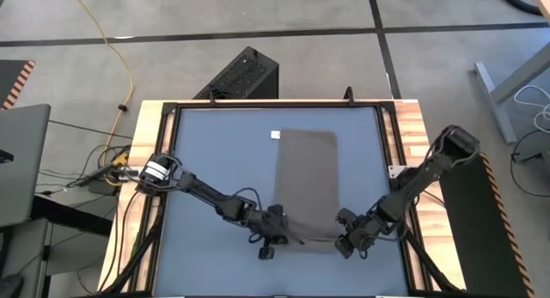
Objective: Roll towel into tight, uniform cylinder
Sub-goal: Roll the gray towel
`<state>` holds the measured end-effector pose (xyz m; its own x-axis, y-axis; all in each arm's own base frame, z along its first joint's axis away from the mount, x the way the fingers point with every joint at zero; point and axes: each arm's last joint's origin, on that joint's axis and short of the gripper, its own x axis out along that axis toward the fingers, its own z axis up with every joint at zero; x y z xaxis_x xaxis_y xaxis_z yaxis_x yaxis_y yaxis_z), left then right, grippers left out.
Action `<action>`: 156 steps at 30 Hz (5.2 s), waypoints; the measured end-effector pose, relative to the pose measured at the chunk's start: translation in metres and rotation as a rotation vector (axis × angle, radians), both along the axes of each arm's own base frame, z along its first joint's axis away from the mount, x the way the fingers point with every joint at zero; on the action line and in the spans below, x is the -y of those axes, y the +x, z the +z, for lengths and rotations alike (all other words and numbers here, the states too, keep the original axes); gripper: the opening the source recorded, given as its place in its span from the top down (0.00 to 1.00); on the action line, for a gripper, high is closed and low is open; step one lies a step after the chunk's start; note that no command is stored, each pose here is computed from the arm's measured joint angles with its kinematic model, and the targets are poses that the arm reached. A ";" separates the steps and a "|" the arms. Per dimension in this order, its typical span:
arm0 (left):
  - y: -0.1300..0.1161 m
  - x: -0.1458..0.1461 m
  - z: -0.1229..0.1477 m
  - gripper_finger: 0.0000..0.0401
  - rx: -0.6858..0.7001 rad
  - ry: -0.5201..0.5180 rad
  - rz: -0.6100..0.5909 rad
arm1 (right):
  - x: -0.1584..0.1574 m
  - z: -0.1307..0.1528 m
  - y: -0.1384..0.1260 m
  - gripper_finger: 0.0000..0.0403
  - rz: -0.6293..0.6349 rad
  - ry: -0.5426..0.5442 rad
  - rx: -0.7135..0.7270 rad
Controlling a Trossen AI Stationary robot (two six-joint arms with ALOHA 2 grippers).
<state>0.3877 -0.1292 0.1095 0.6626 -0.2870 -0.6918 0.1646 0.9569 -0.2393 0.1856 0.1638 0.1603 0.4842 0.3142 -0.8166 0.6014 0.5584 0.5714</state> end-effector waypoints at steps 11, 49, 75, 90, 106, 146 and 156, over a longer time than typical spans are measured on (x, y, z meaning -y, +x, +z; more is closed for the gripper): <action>0.006 -0.033 -0.002 1.00 -0.124 -0.241 0.013 | -0.006 0.043 -0.014 0.54 0.420 -0.288 0.473; 0.006 -0.039 -0.002 1.00 -0.187 -0.348 0.018 | -0.034 -0.004 0.024 0.58 0.694 -0.754 0.350; 0.002 -0.051 0.047 1.00 -0.022 -0.316 -0.142 | -0.040 -0.044 0.013 0.62 0.619 -0.652 0.096; -0.018 0.018 0.069 0.99 0.234 0.193 -0.159 | -0.040 -0.029 0.011 0.85 0.531 -0.484 0.080; -0.019 0.050 0.037 0.48 0.253 0.295 -0.168 | -0.037 -0.026 0.014 0.85 0.515 -0.478 0.091; 0.006 -0.014 0.000 0.93 -0.382 -0.686 0.063 | -0.054 -0.019 0.014 0.84 0.285 -0.095 0.031; 0.011 -0.013 -0.018 0.87 -0.475 -0.689 0.152 | -0.051 -0.021 0.010 0.84 0.221 -0.096 -0.043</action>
<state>0.3990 -0.1164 0.0917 0.4116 -0.6773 -0.6098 -0.2195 0.5757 -0.7876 0.1961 0.2144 0.1390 0.3769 0.3286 -0.8660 0.4811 0.7295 0.4862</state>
